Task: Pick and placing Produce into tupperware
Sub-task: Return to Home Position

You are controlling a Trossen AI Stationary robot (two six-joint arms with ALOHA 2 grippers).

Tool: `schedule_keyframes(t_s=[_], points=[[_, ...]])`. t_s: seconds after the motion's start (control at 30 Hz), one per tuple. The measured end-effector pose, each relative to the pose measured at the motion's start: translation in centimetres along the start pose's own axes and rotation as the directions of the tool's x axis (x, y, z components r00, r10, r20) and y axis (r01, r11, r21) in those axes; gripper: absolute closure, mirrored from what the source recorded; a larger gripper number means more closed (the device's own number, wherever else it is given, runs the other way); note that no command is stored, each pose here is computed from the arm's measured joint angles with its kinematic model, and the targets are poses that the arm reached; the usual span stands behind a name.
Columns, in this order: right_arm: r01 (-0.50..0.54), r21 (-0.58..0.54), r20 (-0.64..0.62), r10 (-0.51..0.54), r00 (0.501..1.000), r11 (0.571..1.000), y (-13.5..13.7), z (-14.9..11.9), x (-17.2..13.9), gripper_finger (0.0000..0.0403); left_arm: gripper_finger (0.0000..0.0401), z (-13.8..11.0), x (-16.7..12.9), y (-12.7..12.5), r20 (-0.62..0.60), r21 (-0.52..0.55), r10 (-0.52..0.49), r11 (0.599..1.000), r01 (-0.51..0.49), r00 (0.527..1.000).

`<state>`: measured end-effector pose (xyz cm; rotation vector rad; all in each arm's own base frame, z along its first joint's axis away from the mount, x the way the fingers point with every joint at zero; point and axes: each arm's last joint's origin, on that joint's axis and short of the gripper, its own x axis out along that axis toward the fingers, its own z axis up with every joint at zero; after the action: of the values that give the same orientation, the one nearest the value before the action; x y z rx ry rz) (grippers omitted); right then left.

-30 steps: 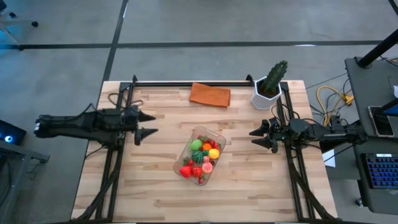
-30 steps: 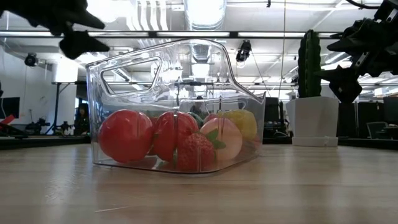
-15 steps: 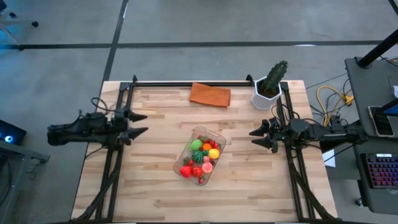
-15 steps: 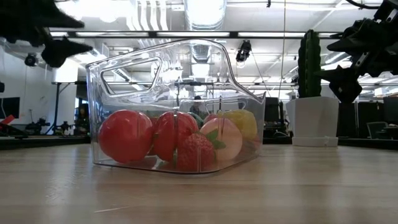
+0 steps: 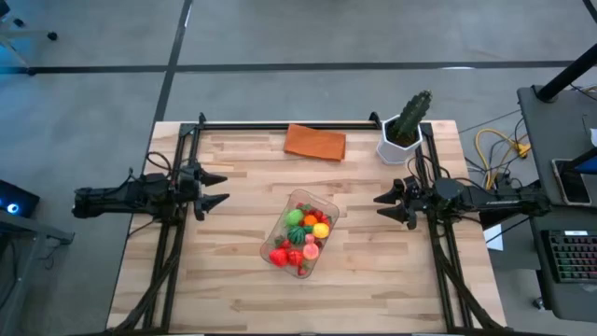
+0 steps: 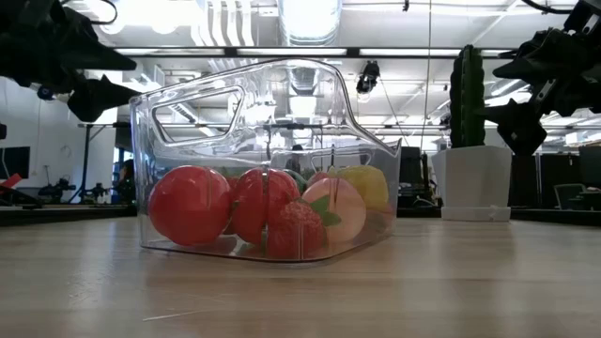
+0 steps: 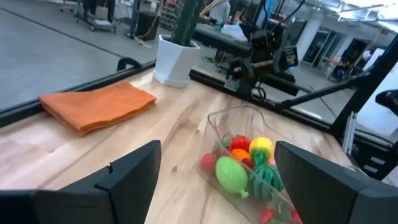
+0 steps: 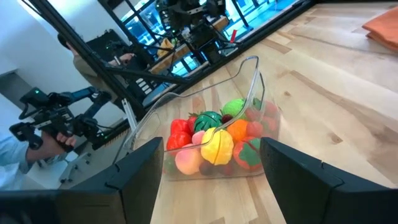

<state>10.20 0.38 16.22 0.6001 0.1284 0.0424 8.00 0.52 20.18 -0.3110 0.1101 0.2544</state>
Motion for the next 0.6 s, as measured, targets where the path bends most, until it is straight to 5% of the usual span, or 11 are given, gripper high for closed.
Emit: schedule_keyframes(t_s=[0.3, 0.6], points=[[0.004, 0.0, 0.005, -0.004, 1.0, 1.0, 0.0, 0.0, 0.0, 0.0145, 0.0101, -1.0, 0.5, 0.3, -0.015, -0.088, 0.035, 0.995, -0.036, 0.999], [0.004, 0.0, 0.004, -0.004, 1.0, 1.0, 0.0, 0.0, 0.0, 0.0145, 0.0102, -2.0, 1.0, 0.6, -0.078, -0.059, 0.116, 0.991, -0.121, 0.99]])
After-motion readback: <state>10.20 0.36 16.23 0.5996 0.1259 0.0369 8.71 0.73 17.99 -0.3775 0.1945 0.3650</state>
